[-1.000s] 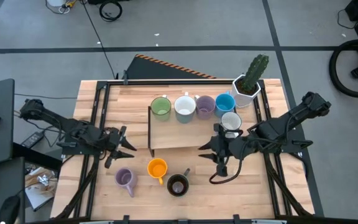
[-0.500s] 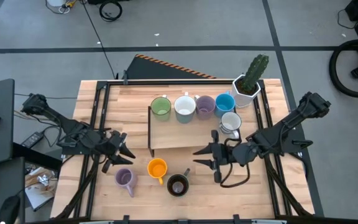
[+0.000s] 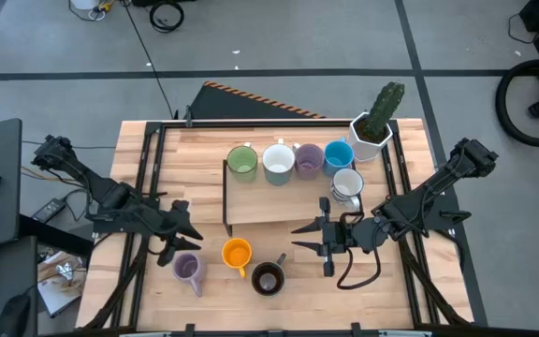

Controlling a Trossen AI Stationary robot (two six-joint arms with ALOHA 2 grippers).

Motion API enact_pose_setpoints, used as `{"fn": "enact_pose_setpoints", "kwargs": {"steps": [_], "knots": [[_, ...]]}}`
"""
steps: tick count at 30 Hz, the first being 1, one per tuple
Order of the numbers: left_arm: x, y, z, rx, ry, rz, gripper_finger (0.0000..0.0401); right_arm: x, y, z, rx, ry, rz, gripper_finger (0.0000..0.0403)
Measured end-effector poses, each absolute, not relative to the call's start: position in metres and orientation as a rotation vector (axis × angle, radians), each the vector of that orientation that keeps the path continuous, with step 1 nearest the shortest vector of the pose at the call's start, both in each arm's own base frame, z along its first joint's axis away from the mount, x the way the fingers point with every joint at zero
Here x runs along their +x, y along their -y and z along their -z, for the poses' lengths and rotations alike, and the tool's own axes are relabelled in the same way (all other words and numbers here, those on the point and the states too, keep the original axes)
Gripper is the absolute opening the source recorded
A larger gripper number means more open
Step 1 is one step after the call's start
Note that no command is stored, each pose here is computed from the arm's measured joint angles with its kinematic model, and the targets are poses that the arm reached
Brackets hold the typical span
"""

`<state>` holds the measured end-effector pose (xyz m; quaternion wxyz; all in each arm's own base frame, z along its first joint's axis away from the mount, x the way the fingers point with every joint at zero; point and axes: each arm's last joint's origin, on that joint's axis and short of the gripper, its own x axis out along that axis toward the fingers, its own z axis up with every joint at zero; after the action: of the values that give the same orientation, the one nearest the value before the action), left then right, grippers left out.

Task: Place coffee mugs
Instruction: Put the purple cup on the shelf aligned with the other purple cup

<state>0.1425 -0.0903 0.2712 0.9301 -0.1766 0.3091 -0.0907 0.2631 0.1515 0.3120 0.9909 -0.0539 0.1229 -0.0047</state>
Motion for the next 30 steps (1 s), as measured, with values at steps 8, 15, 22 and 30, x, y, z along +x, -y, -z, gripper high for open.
{"fn": "enact_pose_setpoints", "kwargs": {"steps": [8,15,22,30], "knots": [[0.151,0.118,-0.266,-0.469,-0.910,0.157,0.0142,0.260,-0.155,-0.308,-0.128,-0.281,-0.006,0.0113],[0.158,0.147,-0.282,-0.550,-1.036,0.070,0.0142,0.258,-0.154,-0.303,-0.157,-0.327,-0.002,0.0113],[0.164,0.166,-0.289,-0.509,-1.171,-0.029,0.0142,0.260,-0.150,-0.303,-0.214,-0.327,0.037,0.0113],[0.180,0.168,-0.275,-0.699,-1.258,-0.205,0.0142,0.264,-0.143,-0.303,-0.231,-0.330,0.061,0.0113]]}}
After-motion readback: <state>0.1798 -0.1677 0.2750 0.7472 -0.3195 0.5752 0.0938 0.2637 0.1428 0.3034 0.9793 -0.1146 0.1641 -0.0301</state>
